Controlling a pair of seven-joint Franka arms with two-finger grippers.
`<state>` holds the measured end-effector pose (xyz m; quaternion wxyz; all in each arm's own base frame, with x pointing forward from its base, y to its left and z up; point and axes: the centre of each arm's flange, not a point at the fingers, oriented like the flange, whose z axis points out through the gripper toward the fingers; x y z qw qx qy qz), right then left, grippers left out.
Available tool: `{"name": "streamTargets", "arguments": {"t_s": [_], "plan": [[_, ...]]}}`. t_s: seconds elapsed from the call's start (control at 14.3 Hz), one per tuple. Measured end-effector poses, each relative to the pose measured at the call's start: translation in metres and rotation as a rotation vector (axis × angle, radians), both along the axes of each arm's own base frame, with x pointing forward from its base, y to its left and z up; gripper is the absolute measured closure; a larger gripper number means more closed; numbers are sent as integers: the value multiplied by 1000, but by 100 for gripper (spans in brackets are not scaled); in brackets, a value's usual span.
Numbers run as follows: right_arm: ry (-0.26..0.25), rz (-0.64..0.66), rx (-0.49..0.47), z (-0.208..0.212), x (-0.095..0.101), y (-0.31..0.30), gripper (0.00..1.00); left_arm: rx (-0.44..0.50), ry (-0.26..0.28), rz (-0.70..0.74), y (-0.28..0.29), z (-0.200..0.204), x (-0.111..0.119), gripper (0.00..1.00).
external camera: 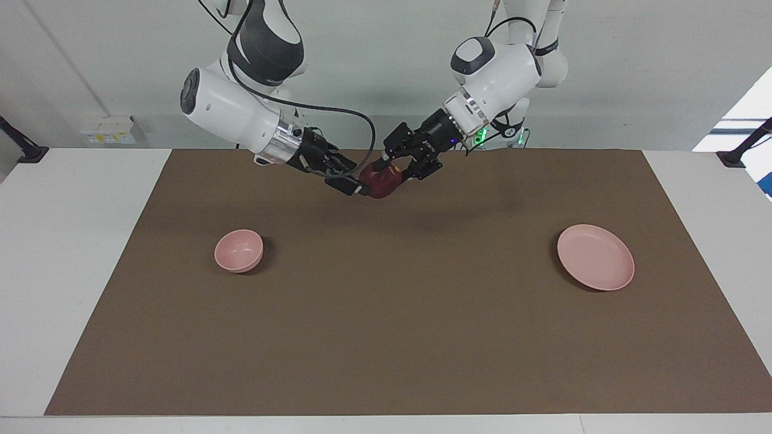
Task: Move apple from plate to bowl
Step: 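Grasp the apple with the right gripper and open the left gripper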
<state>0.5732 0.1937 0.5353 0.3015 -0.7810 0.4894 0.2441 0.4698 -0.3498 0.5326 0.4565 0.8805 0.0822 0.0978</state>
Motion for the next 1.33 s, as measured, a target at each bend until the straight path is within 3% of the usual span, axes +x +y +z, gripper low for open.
{"name": "streamTargets", "arguments": {"t_s": [0.98,1.12,1.33], "plan": [[13,24,-9,-14,-4,35,0,-2,8,5,0,0,0,31],[7,18,-9,-13,-3,34,19,-2,11,7,0,-1,-1,31],[7,18,-8,-13,-3,34,21,-2,11,7,0,-1,0,31]]}}
